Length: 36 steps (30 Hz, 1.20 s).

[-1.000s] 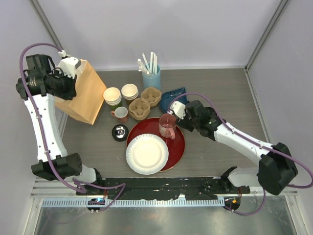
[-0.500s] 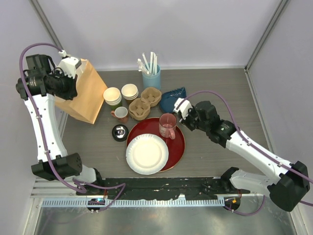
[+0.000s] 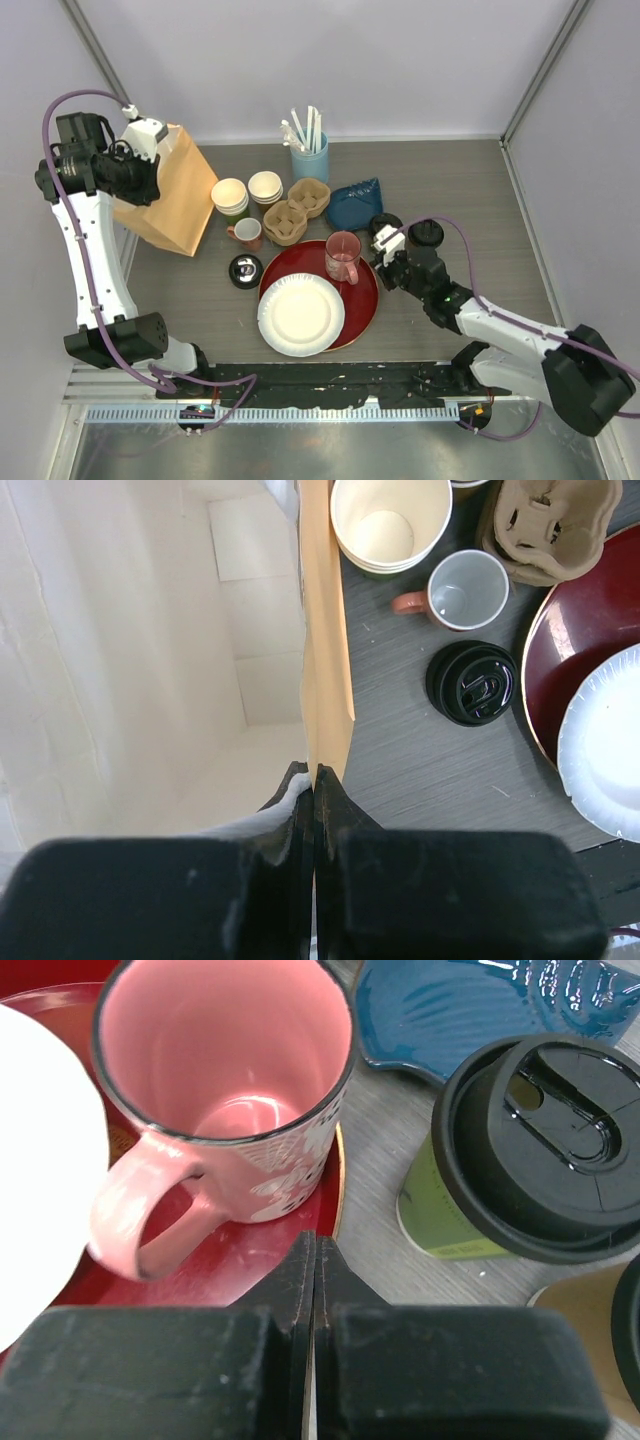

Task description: Pack the takeout coffee

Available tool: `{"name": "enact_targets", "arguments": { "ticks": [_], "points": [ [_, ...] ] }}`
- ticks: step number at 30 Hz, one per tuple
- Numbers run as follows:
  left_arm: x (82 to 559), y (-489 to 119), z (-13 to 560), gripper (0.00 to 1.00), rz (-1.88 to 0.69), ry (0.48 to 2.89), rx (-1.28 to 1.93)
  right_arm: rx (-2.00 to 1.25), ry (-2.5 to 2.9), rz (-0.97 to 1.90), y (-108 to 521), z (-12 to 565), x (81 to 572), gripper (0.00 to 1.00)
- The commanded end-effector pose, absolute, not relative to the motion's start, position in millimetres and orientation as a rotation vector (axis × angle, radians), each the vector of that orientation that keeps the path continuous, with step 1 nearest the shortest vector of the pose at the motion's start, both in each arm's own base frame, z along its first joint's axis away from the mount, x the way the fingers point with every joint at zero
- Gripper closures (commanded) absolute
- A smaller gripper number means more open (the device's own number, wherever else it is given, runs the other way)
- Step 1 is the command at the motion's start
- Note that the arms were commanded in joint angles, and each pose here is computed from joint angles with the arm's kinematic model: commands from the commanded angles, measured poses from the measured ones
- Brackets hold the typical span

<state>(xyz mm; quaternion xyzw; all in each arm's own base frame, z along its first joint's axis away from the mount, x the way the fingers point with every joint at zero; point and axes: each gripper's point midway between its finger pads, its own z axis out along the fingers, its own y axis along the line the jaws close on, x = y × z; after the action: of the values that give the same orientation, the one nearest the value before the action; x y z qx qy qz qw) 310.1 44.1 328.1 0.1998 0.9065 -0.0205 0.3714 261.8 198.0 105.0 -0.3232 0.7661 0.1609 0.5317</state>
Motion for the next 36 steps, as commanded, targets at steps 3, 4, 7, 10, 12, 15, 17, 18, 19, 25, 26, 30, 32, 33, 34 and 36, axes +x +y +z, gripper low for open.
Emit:
{"name": "enact_targets", "arguments": {
  "ticks": [3,4,7,10,12,15,17,18,19,25,26,30,32,33,34,36],
  "points": [
    [311.0,45.6,338.8,1.00,-0.018,2.284,0.530,-0.709,1.615,0.314,211.1,134.4,307.3,0.99],
    [310.7,47.3,339.1,1.00,-0.010,2.289,0.526,-0.721,1.614,0.304,212.6,132.7,309.8,0.99],
    [310.1,49.2,343.6,1.00,0.010,2.282,0.524,-0.728,1.651,0.239,208.7,125.2,323.4,0.99],
    [309.9,48.8,346.2,1.00,0.012,2.274,0.523,-0.758,1.675,0.167,203.8,119.7,332.2,0.99],
    [309.4,48.6,345.8,1.00,0.012,2.274,0.523,-0.797,1.685,0.136,202.9,114.6,334.8,0.99],
    [310.6,49.5,344.6,1.00,0.013,2.278,0.520,-0.858,1.716,0.085,200.0,103.6,341.6,0.99],
    [311.1,49.3,345.2,1.00,0.012,2.276,0.521,-0.923,1.714,0.075,203.6,95.6,343.4,0.99],
    [311.4,49.4,344.7,1.00,0.012,2.278,0.521,-0.946,1.716,0.077,206.1,93.9,345.2,0.99],
    [311.5,49.5,345.2,1.00,0.013,2.276,0.523,-0.961,1.715,0.078,207.1,93.0,346.8,0.99],
    [309.2,49.4,347.5,1.00,0.020,2.272,0.531,-1.012,1.721,-0.021,200.5,87.0,360.4,0.99],
    [308.8,49.5,347.9,1.00,0.022,2.271,0.529,-1.004,1.731,-0.056,195.8,85.0,363.3,0.99],
    [308.7,50.7,347.4,1.00,0.029,2.273,0.533,-0.972,1.760,-0.143,176.3,82.6,374.3,0.99],
    [308.2,50.1,348.1,1.00,0.029,2.271,0.534,-0.958,1.766,-0.148,171.1,82.5,377.6,0.99],
    [307.7,50.8,347.3,1.00,0.030,2.275,0.534,-0.949,1.775,-0.149,165.8,80.5,380.6,0.99],
    [307.5,50.2,348.3,1.00,0.030,2.272,0.534,-0.951,1.778,-0.152,163.6,79.3,382.0,0.99],
    [307.8,50.3,347.8,1.00,0.030,2.273,0.535,-0.950,1.787,-0.157,158.5,76.8,385.1,0.99]
  ]
}}
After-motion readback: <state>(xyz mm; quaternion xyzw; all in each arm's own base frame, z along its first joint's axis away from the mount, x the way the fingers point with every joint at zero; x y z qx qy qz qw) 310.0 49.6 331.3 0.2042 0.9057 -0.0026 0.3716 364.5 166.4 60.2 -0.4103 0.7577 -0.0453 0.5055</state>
